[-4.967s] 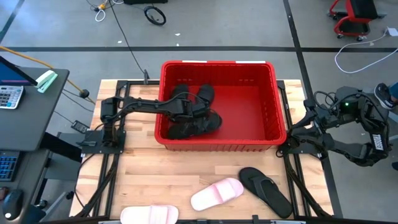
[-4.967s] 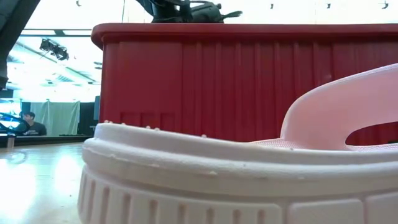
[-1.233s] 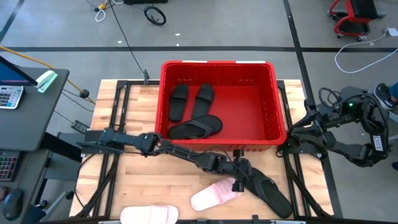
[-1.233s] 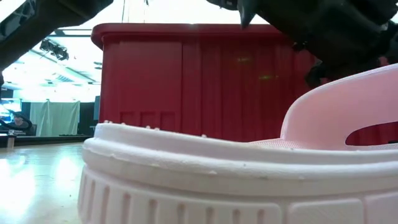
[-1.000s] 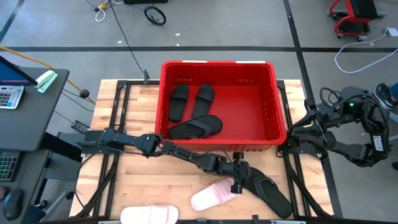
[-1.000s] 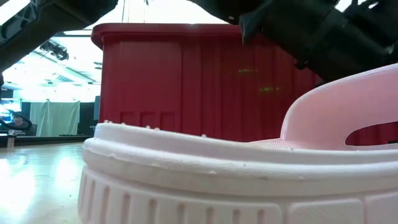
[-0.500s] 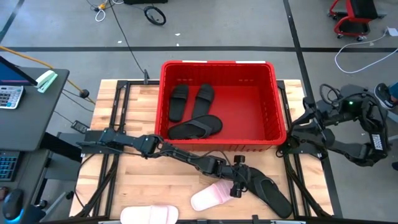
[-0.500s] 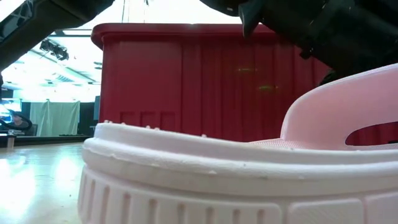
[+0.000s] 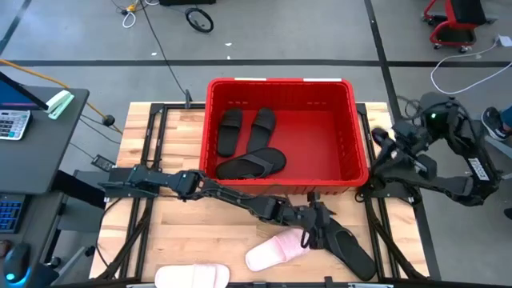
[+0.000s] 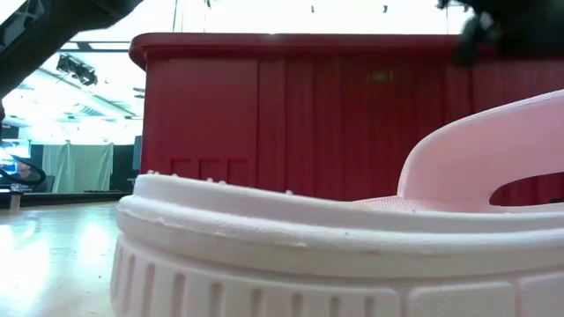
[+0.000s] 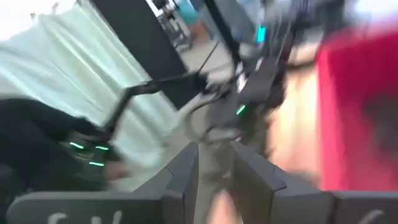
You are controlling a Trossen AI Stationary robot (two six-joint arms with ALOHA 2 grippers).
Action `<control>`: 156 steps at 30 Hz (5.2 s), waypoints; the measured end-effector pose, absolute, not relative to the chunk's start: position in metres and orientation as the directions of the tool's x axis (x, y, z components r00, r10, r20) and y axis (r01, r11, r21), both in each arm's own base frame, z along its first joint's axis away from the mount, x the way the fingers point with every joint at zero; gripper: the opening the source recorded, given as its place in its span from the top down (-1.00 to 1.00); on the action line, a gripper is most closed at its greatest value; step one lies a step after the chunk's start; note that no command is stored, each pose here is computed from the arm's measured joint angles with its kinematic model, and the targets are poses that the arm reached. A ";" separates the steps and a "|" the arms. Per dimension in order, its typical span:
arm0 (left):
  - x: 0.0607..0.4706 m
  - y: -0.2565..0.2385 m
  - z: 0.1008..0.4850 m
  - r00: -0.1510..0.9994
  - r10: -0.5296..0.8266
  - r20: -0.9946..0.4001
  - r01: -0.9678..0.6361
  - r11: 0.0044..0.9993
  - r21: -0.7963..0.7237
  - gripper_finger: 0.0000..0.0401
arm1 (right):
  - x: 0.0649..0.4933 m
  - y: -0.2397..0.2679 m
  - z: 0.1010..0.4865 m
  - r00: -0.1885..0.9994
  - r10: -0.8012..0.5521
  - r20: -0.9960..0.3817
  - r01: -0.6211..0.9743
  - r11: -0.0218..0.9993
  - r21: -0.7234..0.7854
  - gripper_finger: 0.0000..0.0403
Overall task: Pick and place slides into bin
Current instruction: Put the black slipper into the red bin
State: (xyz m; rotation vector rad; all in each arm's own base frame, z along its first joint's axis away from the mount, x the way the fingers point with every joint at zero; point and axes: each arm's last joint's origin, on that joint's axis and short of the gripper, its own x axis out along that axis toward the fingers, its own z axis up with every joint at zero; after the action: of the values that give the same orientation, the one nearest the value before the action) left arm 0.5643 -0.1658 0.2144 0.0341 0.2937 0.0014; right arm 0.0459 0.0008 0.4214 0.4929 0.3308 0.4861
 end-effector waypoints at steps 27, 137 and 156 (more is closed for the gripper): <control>0.420 -0.075 0.511 0.816 0.526 0.239 -0.576 0.769 0.276 0.04 | 0.161 -0.038 0.409 0.821 0.000 -0.570 0.153 0.963 0.221 0.52; 0.396 -0.076 0.512 0.832 0.551 0.064 -0.553 0.833 0.020 0.11 | 0.170 0.032 0.473 0.595 -0.757 -0.270 0.791 0.612 0.027 1.00; 0.448 -0.048 0.464 0.819 0.573 -0.006 -0.571 0.818 0.069 0.09 | 0.195 0.025 0.497 0.758 -0.622 -0.196 0.645 0.760 0.081 1.00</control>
State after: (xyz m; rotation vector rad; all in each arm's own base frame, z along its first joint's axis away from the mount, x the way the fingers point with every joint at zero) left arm 0.4482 -0.0478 0.4641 0.0655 0.0268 0.6098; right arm 0.1950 0.0248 0.4972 0.1466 0.1607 -0.6930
